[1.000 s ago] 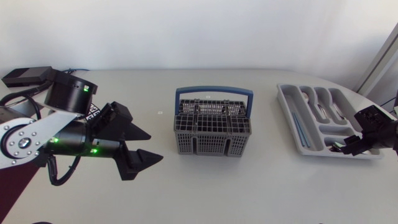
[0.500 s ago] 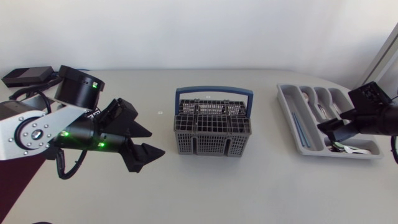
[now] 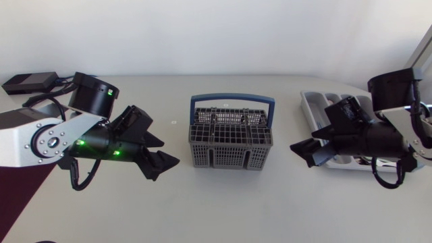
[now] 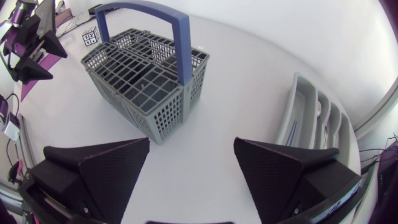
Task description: Transfer all utensils from the basket to the drawer tray.
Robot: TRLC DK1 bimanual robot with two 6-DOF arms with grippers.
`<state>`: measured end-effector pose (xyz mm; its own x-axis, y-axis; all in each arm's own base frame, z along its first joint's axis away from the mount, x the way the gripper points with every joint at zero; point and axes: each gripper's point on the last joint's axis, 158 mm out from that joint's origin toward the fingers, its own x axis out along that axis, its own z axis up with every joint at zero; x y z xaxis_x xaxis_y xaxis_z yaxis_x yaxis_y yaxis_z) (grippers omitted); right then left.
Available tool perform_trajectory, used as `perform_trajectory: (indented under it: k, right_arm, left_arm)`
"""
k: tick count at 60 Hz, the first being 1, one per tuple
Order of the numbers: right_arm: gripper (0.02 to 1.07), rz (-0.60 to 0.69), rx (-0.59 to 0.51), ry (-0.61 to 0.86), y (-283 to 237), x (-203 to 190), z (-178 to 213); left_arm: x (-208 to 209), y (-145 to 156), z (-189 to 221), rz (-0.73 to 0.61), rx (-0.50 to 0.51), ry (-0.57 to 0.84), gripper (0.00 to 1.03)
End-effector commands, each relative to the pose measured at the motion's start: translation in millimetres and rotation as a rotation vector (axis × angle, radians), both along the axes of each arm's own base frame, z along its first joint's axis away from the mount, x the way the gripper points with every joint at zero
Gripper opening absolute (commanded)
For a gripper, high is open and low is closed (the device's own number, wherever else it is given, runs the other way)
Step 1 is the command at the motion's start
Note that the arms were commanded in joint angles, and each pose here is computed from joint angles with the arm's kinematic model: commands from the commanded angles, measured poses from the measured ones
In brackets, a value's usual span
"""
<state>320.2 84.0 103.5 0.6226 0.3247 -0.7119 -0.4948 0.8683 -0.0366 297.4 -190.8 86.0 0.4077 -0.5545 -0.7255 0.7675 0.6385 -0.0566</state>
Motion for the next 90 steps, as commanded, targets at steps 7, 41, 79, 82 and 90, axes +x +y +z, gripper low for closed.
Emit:
perform_trajectory:
  k: [7,41,79,82,90]
  right_arm:
    - [1.00,-0.006,0.045,0.070,16,1,-28]
    - [1.00,-0.068,0.016,0.090,35,41,-41]
    - [1.02,-0.187,-0.115,-0.138,-18,9,11]
    - [1.02,-0.188,-0.121,-0.171,-22,4,19]
    - [1.02,-0.218,-0.140,-0.237,-39,-5,33]
  left_arm:
    - [11,3,7,0.047,-0.017,-0.008,0.92]
    - [14,9,0,0.066,-0.001,-0.024,0.92]
    - [-5,56,31,0.188,0.014,-0.188,0.98]
    - [-8,60,37,0.202,0.014,-0.215,0.98]
    - [-13,77,51,0.258,0.017,-0.271,0.98]
